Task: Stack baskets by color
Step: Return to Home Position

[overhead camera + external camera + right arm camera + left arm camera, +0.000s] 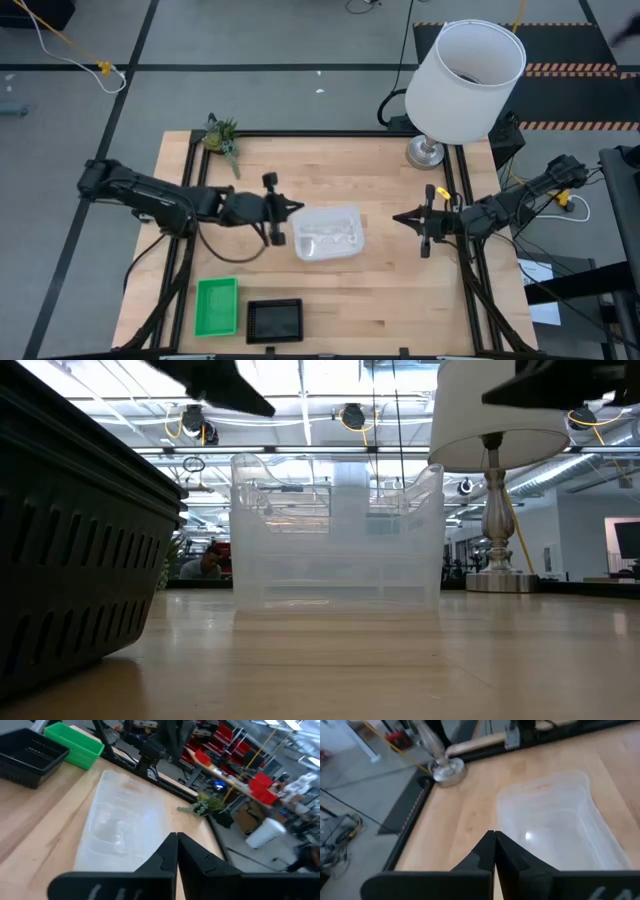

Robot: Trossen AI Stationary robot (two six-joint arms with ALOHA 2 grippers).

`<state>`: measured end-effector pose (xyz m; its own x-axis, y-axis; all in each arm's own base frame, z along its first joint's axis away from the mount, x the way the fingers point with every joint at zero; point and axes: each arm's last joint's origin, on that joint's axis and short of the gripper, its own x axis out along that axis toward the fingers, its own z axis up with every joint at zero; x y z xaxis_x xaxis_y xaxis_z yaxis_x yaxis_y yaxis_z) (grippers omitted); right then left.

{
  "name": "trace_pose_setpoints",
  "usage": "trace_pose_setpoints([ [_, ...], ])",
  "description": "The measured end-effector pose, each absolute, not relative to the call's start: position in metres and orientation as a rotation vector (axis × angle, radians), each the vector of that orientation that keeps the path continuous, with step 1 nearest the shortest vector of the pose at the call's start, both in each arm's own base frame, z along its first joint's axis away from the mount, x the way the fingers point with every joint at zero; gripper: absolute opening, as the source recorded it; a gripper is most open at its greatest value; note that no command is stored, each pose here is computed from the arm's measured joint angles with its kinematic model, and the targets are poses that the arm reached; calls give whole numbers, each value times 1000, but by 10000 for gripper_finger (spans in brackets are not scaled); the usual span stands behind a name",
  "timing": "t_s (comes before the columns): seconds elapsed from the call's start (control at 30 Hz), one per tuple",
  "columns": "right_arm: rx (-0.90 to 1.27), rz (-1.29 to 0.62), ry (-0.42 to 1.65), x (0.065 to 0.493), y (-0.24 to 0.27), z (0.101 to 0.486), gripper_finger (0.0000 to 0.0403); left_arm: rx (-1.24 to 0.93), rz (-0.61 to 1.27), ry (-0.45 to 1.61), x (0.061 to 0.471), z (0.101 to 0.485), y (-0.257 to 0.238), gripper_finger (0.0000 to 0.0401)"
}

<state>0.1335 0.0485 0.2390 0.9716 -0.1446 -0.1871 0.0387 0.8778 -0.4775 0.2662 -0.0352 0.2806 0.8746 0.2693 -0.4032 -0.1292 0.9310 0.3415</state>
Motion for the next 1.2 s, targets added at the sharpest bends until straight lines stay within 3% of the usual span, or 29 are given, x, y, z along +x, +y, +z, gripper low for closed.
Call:
trace_pose_setpoints([
  [0.23,-457,-150,216,130,36,212,1,229,311,397,229,259,-4,5],
  [0.6,-470,-125,145,131,20,183,0,138,281,302,179,241,-5,3],
  [1.2,-402,-88,83,134,-6,183,0,75,228,207,155,195,-15,10],
])
